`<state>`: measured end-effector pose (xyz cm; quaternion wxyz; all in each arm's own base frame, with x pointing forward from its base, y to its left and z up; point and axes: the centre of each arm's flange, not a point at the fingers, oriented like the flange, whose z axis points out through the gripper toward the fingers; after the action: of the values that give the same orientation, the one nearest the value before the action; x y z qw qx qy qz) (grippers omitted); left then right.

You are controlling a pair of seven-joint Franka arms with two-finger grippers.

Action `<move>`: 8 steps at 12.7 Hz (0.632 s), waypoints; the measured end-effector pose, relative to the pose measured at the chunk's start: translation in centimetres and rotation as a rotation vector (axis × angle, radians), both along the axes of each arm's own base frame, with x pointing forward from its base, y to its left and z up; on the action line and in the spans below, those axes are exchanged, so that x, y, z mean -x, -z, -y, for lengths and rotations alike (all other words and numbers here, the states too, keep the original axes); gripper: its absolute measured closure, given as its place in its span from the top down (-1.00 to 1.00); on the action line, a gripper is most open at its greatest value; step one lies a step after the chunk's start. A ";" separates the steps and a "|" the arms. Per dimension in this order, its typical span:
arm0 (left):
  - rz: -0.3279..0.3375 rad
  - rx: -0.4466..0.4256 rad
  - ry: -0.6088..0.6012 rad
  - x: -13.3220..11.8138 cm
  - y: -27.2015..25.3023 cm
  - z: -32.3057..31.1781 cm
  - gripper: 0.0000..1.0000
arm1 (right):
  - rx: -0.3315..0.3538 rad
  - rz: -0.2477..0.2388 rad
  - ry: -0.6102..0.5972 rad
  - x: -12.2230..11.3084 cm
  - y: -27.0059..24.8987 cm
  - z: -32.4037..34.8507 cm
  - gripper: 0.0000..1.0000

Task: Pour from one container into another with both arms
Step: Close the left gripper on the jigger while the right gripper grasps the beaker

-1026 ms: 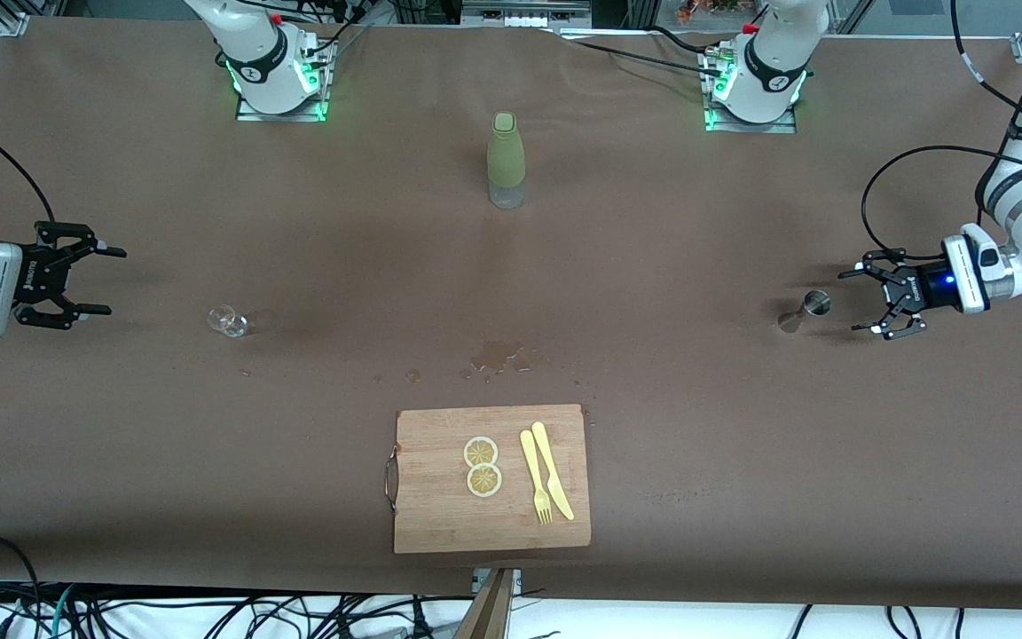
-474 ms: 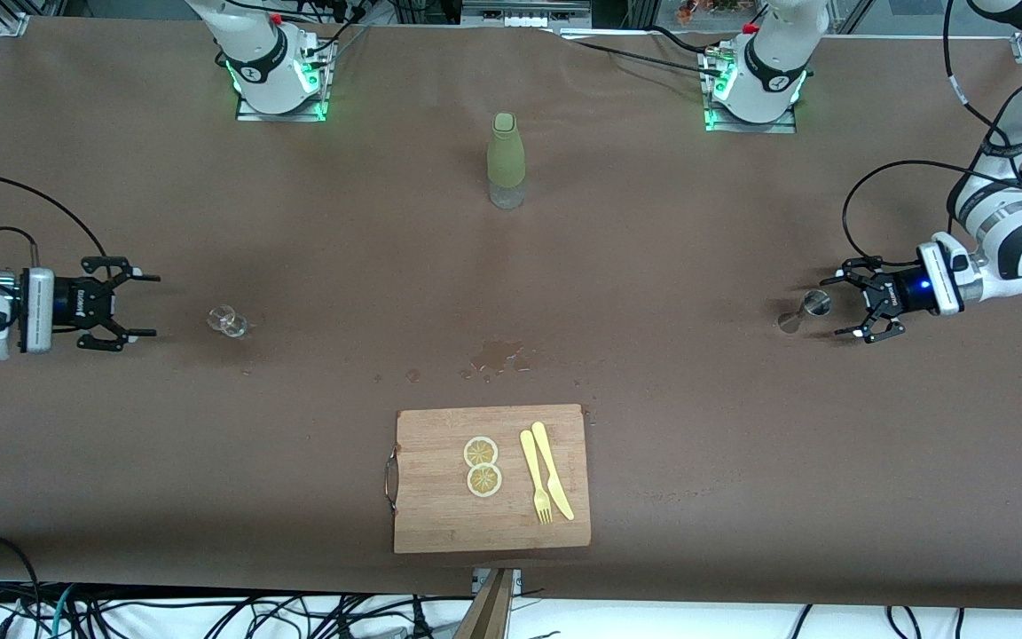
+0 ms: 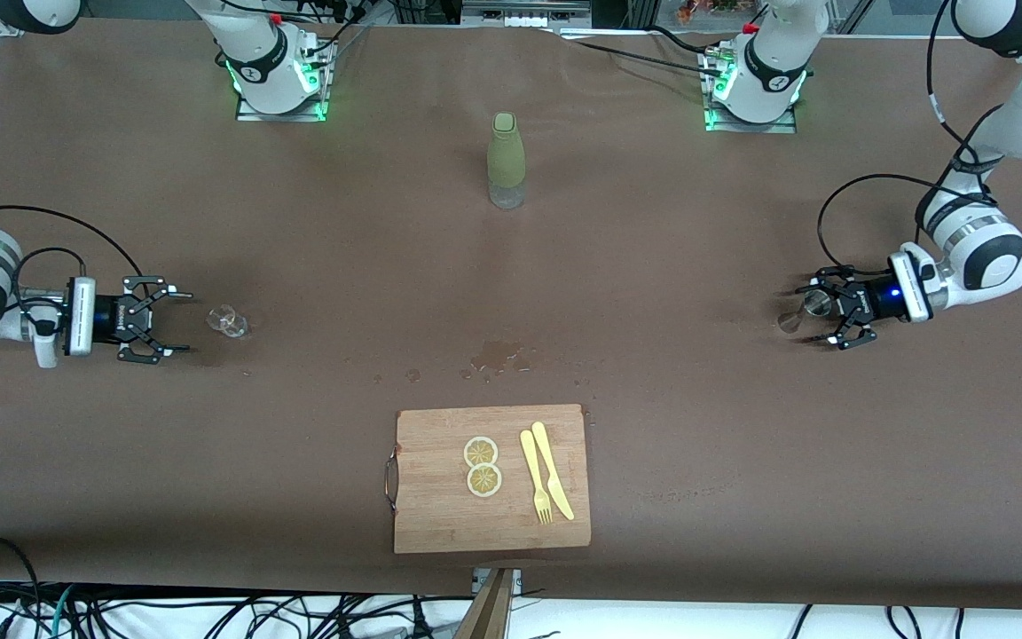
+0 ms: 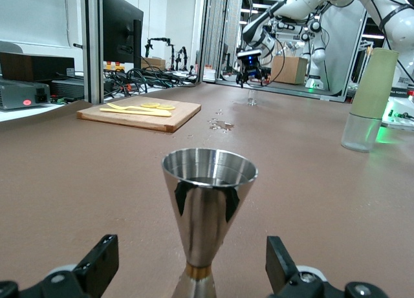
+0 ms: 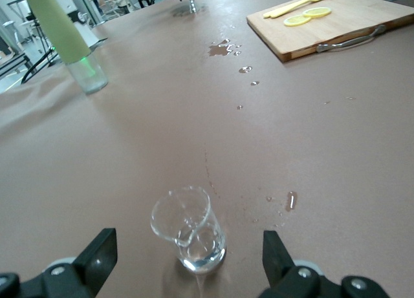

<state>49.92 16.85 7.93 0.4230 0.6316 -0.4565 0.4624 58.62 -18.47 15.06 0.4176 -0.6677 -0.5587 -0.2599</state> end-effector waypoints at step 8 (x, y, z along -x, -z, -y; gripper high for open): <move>-0.004 0.013 0.015 -0.3 0.9 1.7 0.43 | -0.090 0.091 -0.026 0.9 5.7 -1.4 1.00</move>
<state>50.24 15.14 6.99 0.4314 0.6262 -0.4577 0.4607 57.71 -17.05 9.35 0.4247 -0.6285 -0.5736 -0.3092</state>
